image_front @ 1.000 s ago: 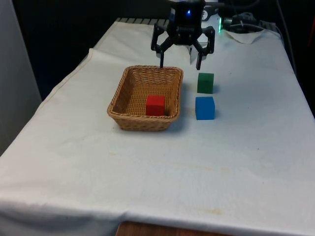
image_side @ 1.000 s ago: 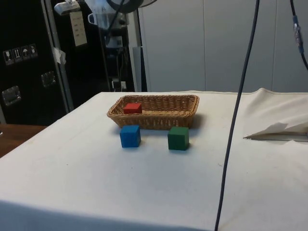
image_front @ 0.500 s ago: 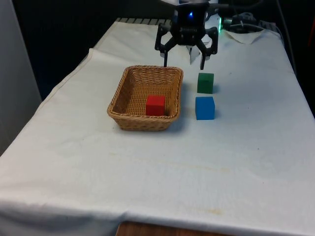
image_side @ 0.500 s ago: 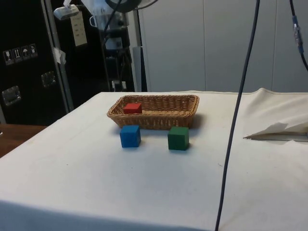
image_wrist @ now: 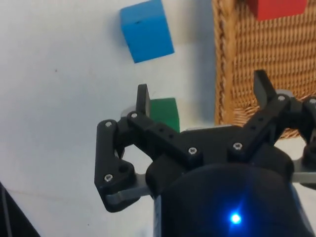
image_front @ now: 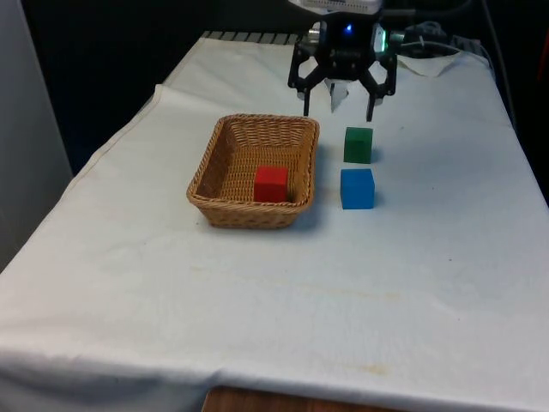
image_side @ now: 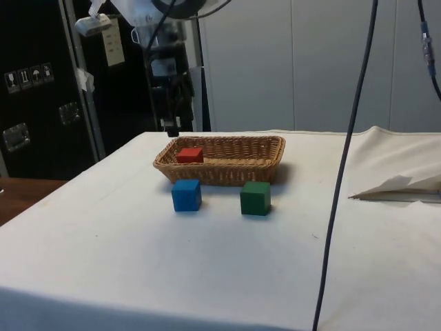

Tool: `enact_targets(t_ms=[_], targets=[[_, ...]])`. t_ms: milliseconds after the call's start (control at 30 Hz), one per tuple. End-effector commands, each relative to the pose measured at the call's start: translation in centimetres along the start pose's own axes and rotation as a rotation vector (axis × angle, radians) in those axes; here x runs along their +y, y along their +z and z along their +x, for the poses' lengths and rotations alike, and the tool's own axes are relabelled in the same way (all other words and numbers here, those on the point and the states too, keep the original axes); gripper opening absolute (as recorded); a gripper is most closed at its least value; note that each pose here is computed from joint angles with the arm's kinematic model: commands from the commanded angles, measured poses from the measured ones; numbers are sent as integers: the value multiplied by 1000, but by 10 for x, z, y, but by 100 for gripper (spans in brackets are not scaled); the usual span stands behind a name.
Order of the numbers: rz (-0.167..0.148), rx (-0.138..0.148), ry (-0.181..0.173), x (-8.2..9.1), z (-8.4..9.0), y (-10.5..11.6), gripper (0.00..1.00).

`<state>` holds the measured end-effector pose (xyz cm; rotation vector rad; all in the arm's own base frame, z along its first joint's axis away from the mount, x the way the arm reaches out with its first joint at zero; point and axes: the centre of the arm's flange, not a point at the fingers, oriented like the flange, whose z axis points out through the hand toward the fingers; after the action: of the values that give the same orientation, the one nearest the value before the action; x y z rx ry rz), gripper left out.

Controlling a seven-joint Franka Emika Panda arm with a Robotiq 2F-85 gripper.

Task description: Pick up exactly two blocks and place them into the basket.

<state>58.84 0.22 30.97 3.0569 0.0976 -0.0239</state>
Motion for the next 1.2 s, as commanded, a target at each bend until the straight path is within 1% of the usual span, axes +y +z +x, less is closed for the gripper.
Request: enact_targets(t_ms=[0, 33, 67, 100, 167, 333, 367, 400, 600, 633, 667, 767, 900, 933, 967, 1167], targets=[[2, 4, 8, -5, -5, 0, 100], [5, 3, 10, -7, -7, 1, 100], [5, -4, 5, -4, -4, 1, 100], [8, 2, 10, -10, -8, 3, 100], [13, -1, 14, -14, -11, 7, 100], [26, -7, 31, -28, -18, 25, 100], [18, -12, 26, -24, -18, 21, 100], [32, -8, 37, -32, -19, 31, 100], [50, -6, 50, -42, -17, 46, 100], [41, -11, 45, -40, -18, 46, 100], [54, -3, 52, -44, -17, 47, 100], [66, 9, 54, -52, -13, 54, 100], [68, 21, 52, -57, -10, 60, 100], [62, 16, 50, -57, -11, 61, 100], [67, 21, 53, -56, -10, 60, 100], [63, 18, 46, -58, -9, 63, 100]])
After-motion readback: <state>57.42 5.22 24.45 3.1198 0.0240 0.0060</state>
